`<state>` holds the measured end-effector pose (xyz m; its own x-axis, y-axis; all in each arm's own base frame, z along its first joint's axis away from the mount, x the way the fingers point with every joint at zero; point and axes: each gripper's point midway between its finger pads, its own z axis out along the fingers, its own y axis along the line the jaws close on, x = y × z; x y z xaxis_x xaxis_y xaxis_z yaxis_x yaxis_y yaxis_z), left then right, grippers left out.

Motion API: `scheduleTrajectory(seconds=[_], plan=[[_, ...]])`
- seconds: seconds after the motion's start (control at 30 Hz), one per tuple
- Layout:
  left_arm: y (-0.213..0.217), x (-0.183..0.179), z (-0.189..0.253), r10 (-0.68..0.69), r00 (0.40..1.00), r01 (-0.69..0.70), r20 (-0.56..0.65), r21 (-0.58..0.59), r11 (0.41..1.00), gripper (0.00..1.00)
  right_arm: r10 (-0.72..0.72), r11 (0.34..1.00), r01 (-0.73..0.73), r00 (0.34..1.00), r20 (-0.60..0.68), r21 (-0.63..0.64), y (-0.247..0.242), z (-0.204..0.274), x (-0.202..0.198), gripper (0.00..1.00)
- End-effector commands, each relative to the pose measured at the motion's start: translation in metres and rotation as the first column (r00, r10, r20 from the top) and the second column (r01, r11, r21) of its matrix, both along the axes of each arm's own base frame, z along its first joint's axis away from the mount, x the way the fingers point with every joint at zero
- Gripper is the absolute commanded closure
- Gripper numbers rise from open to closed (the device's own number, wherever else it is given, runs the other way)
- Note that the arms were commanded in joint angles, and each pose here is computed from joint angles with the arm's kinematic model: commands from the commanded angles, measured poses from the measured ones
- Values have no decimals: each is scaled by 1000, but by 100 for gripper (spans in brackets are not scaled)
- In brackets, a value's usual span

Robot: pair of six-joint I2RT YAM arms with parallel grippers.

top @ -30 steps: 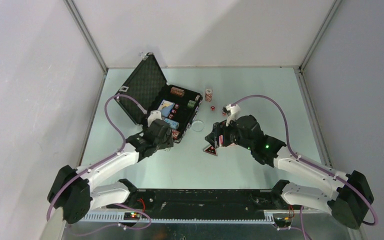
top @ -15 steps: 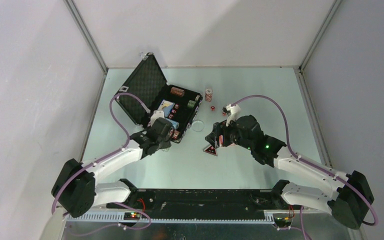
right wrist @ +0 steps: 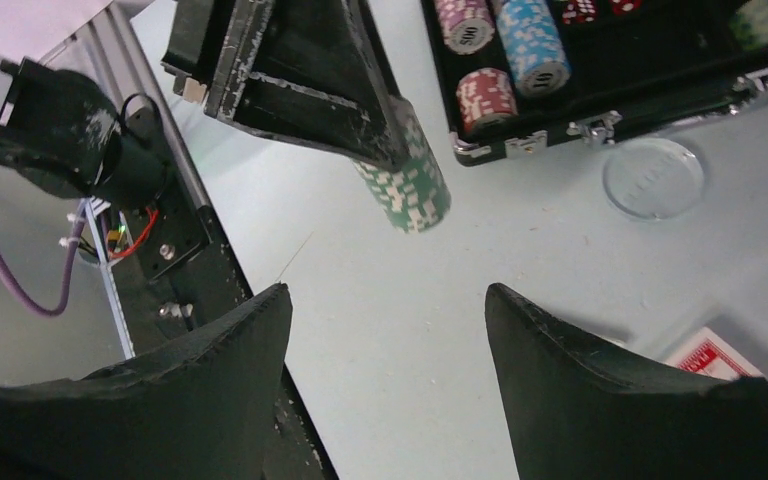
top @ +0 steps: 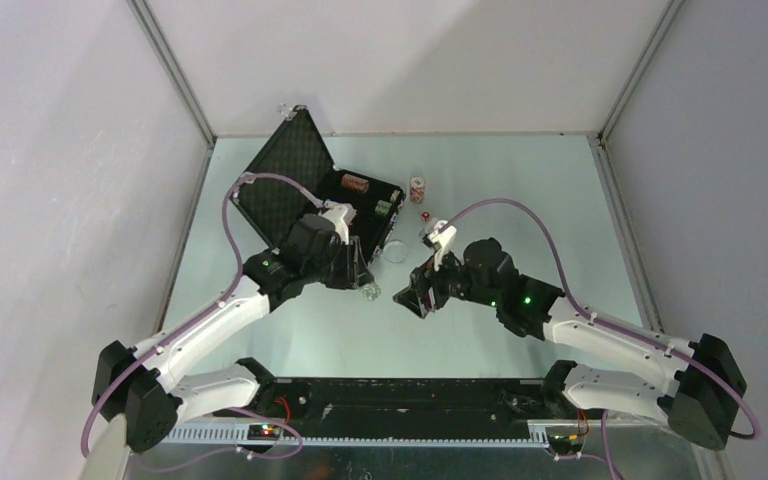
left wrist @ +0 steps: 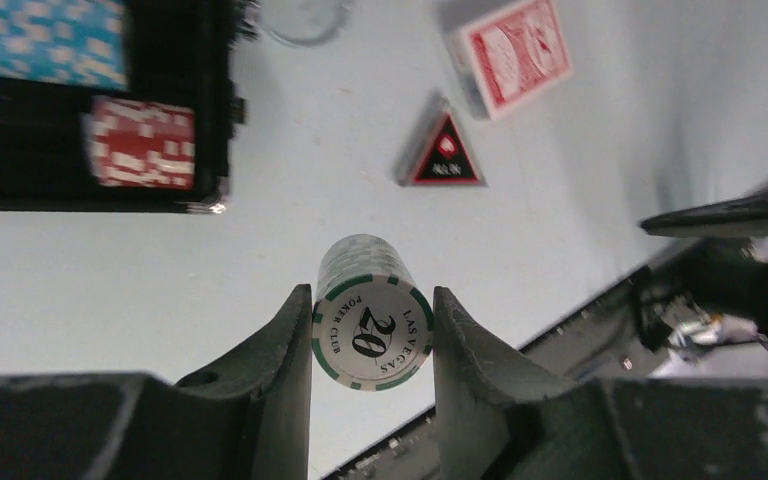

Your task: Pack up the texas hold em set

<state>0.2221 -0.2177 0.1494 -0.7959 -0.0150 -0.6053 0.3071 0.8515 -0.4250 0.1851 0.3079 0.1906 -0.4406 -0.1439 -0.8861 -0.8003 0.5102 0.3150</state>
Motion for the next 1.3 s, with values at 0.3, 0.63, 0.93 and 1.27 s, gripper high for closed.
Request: scheduleTrajectory(seconds=[0.3, 0.63, 0.93, 1.27], plan=[[-59, -41, 72, -324, 944, 324, 58, -342, 882, 89, 87, 996, -81, 980, 179, -42, 22, 4, -8, 33], [-65, -44, 84, -349, 933, 353, 82, -382, 854, 89, 131, 990, -123, 979, 154, -63, 29, -6, -13, 39], [-65, -51, 93, -365, 924, 378, 113, -408, 831, 89, 140, 989, -132, 980, 139, -66, 33, -10, -14, 54], [-61, -58, 106, -361, 913, 409, 192, -435, 802, 81, 148, 988, -140, 979, 140, -68, 32, -9, -16, 70]])
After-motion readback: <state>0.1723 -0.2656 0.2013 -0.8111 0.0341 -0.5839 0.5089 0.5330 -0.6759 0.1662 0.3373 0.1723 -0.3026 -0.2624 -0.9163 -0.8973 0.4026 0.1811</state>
